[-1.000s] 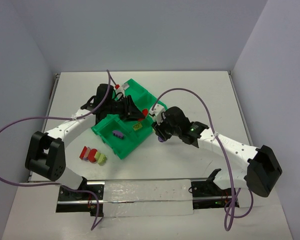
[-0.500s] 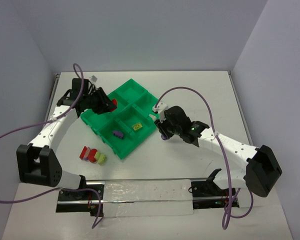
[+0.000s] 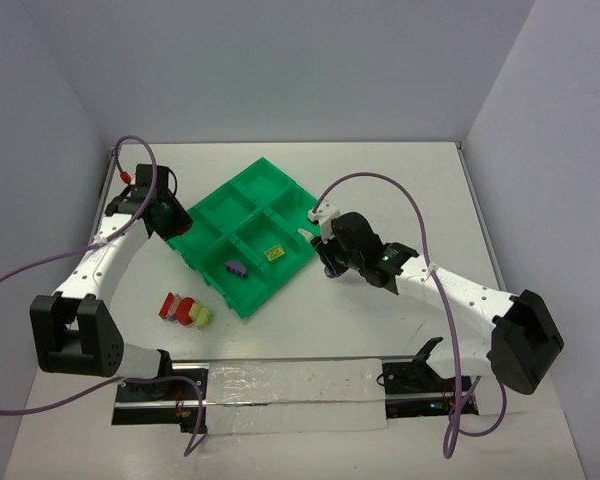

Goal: Sort the legos into containers by color

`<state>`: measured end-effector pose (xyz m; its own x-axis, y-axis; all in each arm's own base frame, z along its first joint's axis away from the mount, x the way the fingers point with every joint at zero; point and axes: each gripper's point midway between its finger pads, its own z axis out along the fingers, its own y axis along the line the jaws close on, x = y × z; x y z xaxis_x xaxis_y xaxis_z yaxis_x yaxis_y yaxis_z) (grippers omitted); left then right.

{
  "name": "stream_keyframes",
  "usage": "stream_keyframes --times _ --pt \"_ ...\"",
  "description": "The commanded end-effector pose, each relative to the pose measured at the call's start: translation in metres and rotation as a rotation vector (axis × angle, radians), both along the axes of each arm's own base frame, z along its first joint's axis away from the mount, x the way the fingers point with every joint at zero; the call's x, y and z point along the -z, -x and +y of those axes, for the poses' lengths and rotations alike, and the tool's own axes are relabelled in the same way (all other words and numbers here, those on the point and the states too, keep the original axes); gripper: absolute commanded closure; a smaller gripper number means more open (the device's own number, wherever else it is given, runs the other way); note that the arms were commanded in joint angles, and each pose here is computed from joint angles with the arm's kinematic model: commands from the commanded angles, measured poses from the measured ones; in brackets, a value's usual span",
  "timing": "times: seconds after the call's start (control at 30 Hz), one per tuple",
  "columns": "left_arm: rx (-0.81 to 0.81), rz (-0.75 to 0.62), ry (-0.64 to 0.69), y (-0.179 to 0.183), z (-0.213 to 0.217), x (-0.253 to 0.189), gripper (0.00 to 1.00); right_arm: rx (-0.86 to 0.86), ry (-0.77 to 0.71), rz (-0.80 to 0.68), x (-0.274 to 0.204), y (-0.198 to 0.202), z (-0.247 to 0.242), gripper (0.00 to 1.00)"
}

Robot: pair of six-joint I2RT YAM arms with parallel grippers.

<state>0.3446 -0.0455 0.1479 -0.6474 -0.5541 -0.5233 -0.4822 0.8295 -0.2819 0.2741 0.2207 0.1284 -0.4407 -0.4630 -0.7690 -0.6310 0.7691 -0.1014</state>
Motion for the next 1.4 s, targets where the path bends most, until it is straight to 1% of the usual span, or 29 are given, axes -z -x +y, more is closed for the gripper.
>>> stream_keyframes --times 0.0,0.13,0.23,0.33,0.37,0.4,0.5,0.57,0.6,0.63,0.7,0.77,0.83,0.93,0.97,1.0,1.1,1.13,1.23,1.3,1.37 --pt "-0.056 -0.037 -0.021 -0.018 0.009 0.006 0.99 0.061 -0.033 -0.055 -0.021 -0.015 0.0 1.0" --pt "-0.053 -0.024 -0.028 -0.026 0.009 0.015 0.97 0.089 -0.043 -0.062 -0.026 -0.017 -0.002 1.0" --pt "-0.065 -0.029 -0.052 -0.031 0.012 0.017 0.94 0.131 -0.056 -0.062 -0.03 -0.02 -0.004 1.0" --pt "-0.062 -0.022 -0.068 -0.035 0.015 0.019 0.83 0.184 -0.049 -0.036 -0.027 -0.022 -0.008 1.0" --pt "-0.059 -0.017 -0.07 -0.035 0.014 0.02 0.81 0.191 -0.048 -0.03 -0.026 -0.022 -0.008 1.0" --pt "-0.056 -0.012 -0.069 -0.036 0.014 0.022 0.78 0.197 -0.049 -0.022 -0.025 -0.022 -0.007 1.0" --pt "-0.031 -0.003 -0.059 -0.038 0.01 0.026 0.59 0.226 -0.056 -0.005 -0.027 -0.025 -0.006 1.0" --pt "-0.024 -0.004 -0.058 -0.039 0.009 0.025 0.5 0.238 -0.056 -0.006 -0.029 -0.026 -0.007 1.0" --pt "-0.018 -0.017 -0.061 -0.04 0.009 0.021 0.41 0.236 -0.062 -0.006 -0.033 -0.026 -0.006 1.0" --pt "-0.015 -0.016 -0.065 -0.04 0.009 0.021 0.37 0.236 -0.06 -0.005 -0.032 -0.026 -0.006 1.0" --pt "-0.004 -0.04 -0.073 -0.041 0.01 0.011 0.24 0.252 -0.061 -0.004 -0.035 -0.028 -0.006 1.0" --pt "0.0 -0.058 -0.075 -0.041 0.01 0.004 0.19 0.261 -0.059 0.003 -0.036 -0.029 -0.006 1.0" --pt "0.005 -0.09 -0.074 -0.042 0.01 -0.008 0.17 0.273 -0.06 0.011 -0.037 -0.029 -0.006 1.0" --pt "0.049 -0.162 -0.045 -0.041 0.002 -0.033 0.17 0.286 -0.098 0.023 -0.041 -0.027 -0.005 1.0" --pt "0.061 -0.168 -0.038 -0.041 0.0 -0.034 0.17 0.293 -0.109 0.023 -0.043 -0.027 -0.005 1.0" --pt "0.092 -0.216 -0.02 -0.04 -0.006 -0.05 0.17 0.286 -0.137 0.03 -0.047 -0.026 -0.002 1.0" --pt "0.185 -0.305 0.05 -0.038 -0.03 -0.075 0.18 0.279 -0.212 0.045 -0.06 -0.028 0.006 1.0" --pt "0.224 -0.331 0.083 -0.037 -0.043 -0.083 0.18 0.279 -0.234 0.052 -0.065 -0.029 0.008 1.0" --pt "0.421 -0.414 0.166 -0.027 -0.109 -0.108 0.18 0.274 -0.307 0.092 -0.077 -0.031 0.016 1.0" --pt "0.562 -0.422 0.219 -0.014 -0.151 -0.114 0.18 0.285 -0.366 0.124 -0.084 -0.033 0.02 1.0" --pt "0.668 -0.402 0.277 0.0 -0.181 -0.11 0.16 0.328 -0.428 0.164 -0.088 -0.037 0.021 1.0"
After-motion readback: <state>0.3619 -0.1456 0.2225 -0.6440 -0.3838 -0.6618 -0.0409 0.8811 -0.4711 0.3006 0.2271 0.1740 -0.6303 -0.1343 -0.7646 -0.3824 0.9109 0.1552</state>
